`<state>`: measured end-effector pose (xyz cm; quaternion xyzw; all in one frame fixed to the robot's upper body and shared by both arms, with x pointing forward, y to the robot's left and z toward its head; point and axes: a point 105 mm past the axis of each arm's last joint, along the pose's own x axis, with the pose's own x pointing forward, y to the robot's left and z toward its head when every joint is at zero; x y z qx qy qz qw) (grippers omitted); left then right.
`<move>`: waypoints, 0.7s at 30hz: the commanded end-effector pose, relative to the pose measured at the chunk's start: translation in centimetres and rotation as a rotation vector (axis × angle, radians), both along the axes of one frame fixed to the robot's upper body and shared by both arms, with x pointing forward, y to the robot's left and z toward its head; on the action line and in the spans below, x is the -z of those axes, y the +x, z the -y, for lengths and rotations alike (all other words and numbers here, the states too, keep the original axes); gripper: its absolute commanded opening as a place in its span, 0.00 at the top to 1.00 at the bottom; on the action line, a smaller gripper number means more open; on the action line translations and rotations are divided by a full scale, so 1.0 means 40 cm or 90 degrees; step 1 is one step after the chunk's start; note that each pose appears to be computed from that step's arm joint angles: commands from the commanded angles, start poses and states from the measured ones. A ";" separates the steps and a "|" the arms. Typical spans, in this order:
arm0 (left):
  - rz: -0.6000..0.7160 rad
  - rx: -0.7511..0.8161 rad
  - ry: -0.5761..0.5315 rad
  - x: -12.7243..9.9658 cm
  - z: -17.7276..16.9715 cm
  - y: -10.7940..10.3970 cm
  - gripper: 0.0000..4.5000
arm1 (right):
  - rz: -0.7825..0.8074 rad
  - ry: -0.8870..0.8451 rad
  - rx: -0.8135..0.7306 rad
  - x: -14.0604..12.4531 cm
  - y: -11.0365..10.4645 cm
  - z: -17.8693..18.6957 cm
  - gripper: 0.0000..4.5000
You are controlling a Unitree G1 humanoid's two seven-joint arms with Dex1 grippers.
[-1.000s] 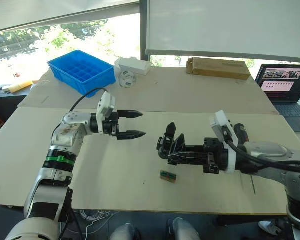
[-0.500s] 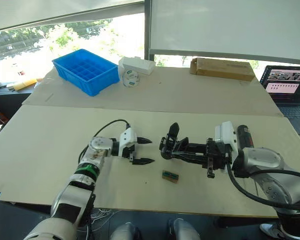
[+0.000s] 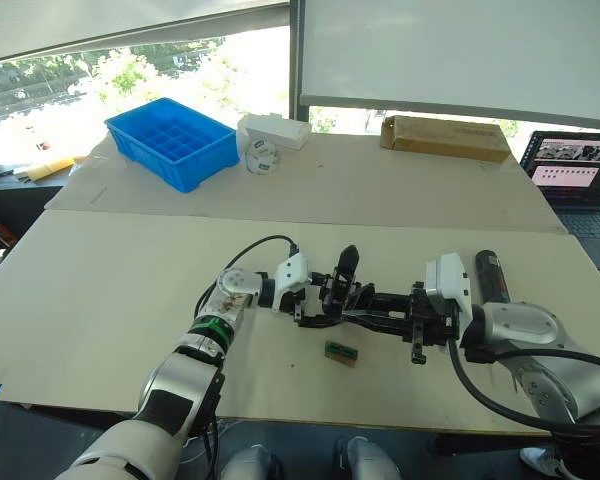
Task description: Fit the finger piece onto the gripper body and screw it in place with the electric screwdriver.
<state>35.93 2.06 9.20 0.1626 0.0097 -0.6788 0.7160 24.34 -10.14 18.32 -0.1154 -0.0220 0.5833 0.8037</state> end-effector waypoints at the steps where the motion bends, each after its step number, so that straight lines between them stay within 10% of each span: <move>1: 0.033 0.016 0.020 -0.009 0.010 0.001 0.00 | 0.035 0.006 -0.005 -0.022 -0.016 -0.004 0.92; 6: 0.021 0.012 0.020 -0.003 0.007 0.001 0.15 | 0.031 0.006 0.000 -0.015 -0.022 -0.001 0.92; 10: 0.017 0.009 0.021 0.000 0.005 0.002 0.49 | 0.030 0.002 0.005 -0.008 -0.023 0.003 0.92; 21: 0.026 0.019 0.033 0.015 0.004 -0.009 0.49 | 0.058 0.005 0.019 -0.014 0.035 -0.011 0.92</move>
